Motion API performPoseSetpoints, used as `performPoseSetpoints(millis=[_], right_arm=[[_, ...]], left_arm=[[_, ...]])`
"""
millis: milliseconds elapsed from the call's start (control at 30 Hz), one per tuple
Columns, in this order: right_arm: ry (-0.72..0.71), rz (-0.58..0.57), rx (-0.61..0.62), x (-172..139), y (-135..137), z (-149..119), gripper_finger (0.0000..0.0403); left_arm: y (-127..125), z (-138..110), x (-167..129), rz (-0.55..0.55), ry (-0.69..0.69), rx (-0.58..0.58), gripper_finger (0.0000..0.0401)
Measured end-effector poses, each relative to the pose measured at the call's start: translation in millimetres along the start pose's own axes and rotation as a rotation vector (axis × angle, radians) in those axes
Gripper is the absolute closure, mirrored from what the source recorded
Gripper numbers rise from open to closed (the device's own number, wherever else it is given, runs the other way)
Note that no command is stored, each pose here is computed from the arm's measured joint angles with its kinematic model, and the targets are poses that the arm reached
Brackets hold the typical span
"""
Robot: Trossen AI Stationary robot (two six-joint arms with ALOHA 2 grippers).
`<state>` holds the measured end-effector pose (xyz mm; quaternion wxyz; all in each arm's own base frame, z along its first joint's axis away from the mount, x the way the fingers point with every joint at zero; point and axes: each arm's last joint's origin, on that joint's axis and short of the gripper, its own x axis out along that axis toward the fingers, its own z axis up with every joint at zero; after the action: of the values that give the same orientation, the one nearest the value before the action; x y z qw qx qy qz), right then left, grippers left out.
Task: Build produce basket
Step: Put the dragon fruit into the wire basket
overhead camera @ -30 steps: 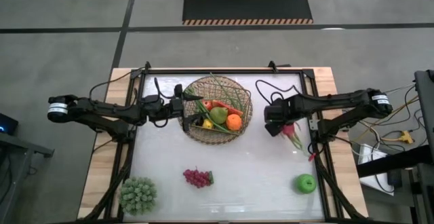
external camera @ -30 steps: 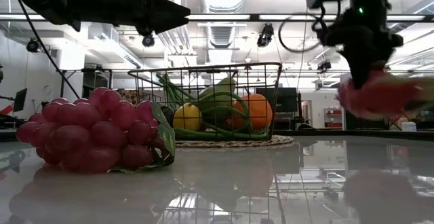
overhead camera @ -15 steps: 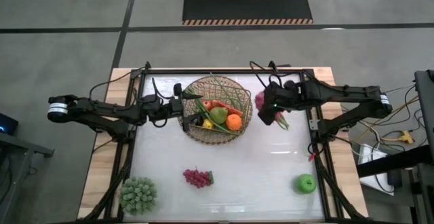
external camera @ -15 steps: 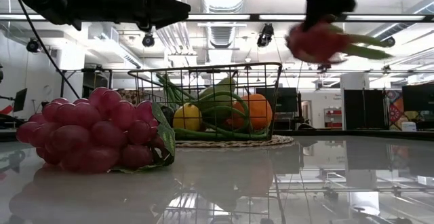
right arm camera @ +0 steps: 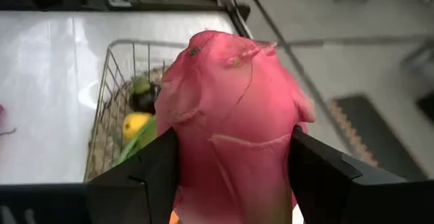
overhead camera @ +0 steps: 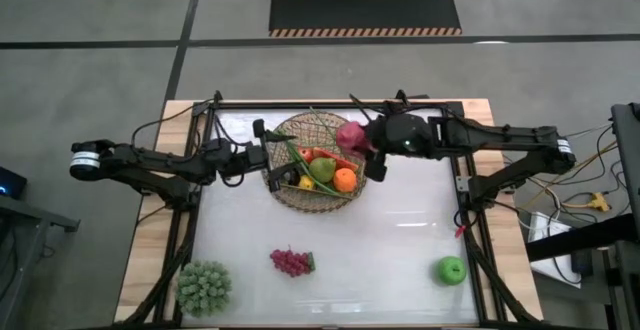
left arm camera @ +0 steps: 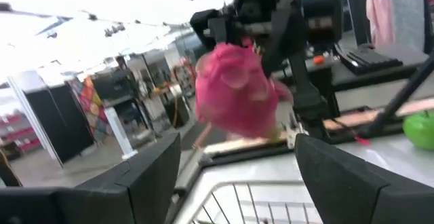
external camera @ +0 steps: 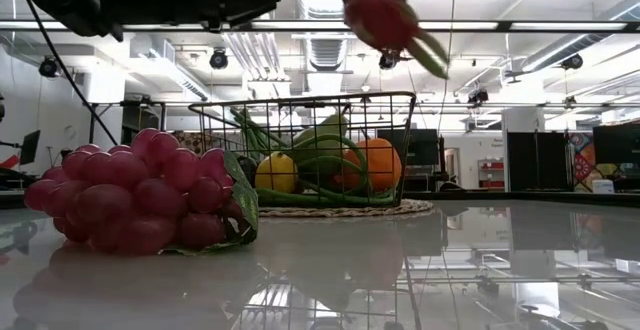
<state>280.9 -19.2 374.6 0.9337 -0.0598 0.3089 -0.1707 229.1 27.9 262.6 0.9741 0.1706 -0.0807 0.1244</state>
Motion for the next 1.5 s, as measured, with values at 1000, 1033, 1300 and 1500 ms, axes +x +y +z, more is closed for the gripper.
performPoseSetpoints(millis=[1000, 1033, 1300, 1500], right_arm=[[0.064, 0.06, -0.013, 117, -30, -13, 0.0184], [0.072, 0.059, -0.011, 120, -30, -14, 0.0184], [0.116, 0.06, 0.01, 135, -27, -21, 0.0184], [0.142, 0.063, 0.012, 143, -26, -26, 0.0184]], left_arm=[[9, 7, -17, 0.152, -0.098, 0.065, 0.0129], [8, 7, -18, 0.152, -0.096, 0.065, 0.0129], [8, 6, -19, 0.154, -0.093, 0.062, 0.0129], [8, 6, -19, 0.154, -0.093, 0.059, 0.0129]])
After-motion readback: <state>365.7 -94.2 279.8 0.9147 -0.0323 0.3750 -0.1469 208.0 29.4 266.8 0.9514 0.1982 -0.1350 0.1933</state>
